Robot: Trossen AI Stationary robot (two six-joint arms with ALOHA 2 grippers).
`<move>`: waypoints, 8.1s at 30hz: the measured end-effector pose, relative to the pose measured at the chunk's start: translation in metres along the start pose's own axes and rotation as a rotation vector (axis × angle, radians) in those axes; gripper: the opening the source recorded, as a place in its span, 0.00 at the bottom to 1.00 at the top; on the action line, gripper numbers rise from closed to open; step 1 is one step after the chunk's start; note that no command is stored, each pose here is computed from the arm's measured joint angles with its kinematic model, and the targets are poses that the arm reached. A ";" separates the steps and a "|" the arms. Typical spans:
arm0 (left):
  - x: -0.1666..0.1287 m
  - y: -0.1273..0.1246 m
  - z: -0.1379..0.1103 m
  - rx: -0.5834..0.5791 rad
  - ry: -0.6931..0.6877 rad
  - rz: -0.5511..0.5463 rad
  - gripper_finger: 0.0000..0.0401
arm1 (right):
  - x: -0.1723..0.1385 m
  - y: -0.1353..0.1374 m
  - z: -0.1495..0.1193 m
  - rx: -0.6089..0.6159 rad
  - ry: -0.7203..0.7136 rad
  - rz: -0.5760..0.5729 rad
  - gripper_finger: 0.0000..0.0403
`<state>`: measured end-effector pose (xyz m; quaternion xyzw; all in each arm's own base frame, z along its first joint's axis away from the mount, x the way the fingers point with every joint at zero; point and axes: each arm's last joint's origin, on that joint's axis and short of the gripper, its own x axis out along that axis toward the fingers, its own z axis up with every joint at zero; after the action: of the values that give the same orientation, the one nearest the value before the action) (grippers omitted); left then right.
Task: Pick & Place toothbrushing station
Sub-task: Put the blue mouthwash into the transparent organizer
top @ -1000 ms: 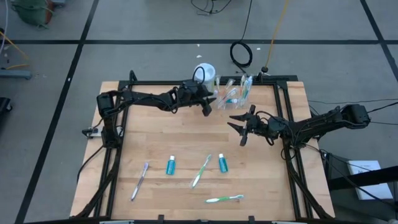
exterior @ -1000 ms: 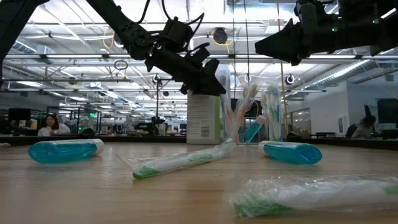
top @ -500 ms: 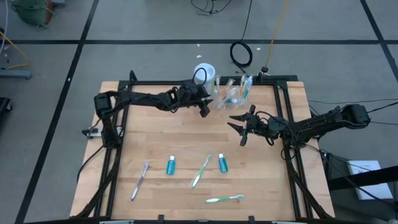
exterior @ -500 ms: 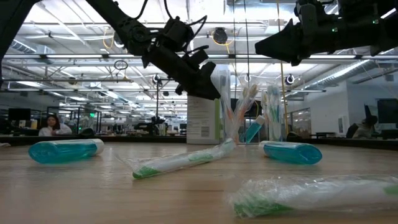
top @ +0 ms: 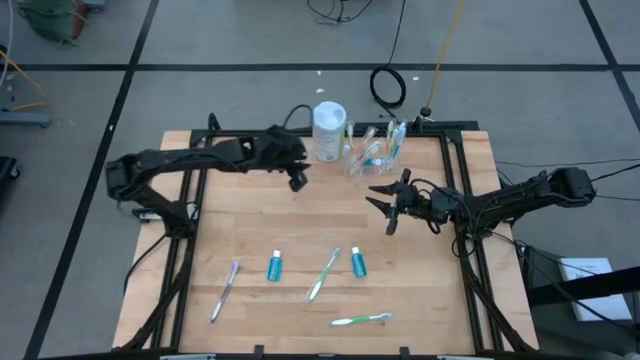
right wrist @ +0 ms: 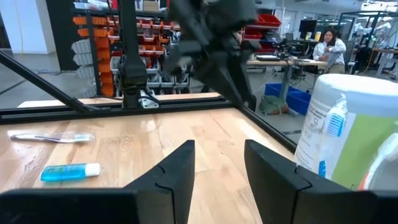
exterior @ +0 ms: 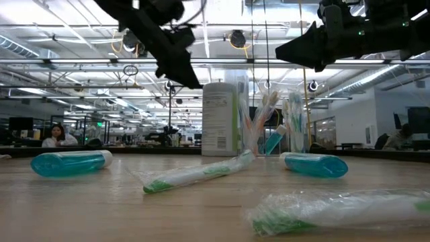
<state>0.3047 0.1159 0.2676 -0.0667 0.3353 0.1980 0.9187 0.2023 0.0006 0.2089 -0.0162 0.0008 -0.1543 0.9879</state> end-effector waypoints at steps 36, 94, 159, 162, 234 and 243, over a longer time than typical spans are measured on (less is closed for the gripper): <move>-0.036 -0.031 -0.125 -0.055 -0.332 -0.176 0.34 | 0.080 0.066 0.005 0.208 0.579 0.103 0.33; -0.037 -0.031 -0.124 -0.029 -0.341 -0.173 0.34 | 0.064 0.094 -0.084 0.644 0.987 0.004 0.21; -0.042 -0.030 -0.112 -0.065 -0.478 -0.147 0.35 | 0.074 -0.073 -0.028 0.067 0.060 -0.701 0.24; -0.042 -0.030 -0.112 -0.065 -0.478 -0.147 0.35 | 0.076 -0.078 -0.033 0.087 0.066 -0.723 0.24; -0.042 -0.030 -0.112 -0.068 -0.477 -0.148 0.35 | 0.058 -0.069 -0.034 -0.040 0.341 -0.644 0.38; -0.042 -0.030 -0.112 -0.074 -0.476 -0.149 0.34 | 0.058 -0.058 -0.028 0.017 0.330 -0.356 0.31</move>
<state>0.2217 0.0466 0.2084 -0.0763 0.0960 0.1518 0.9808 0.2401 -0.0733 0.1828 0.0177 0.1580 -0.3265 0.9317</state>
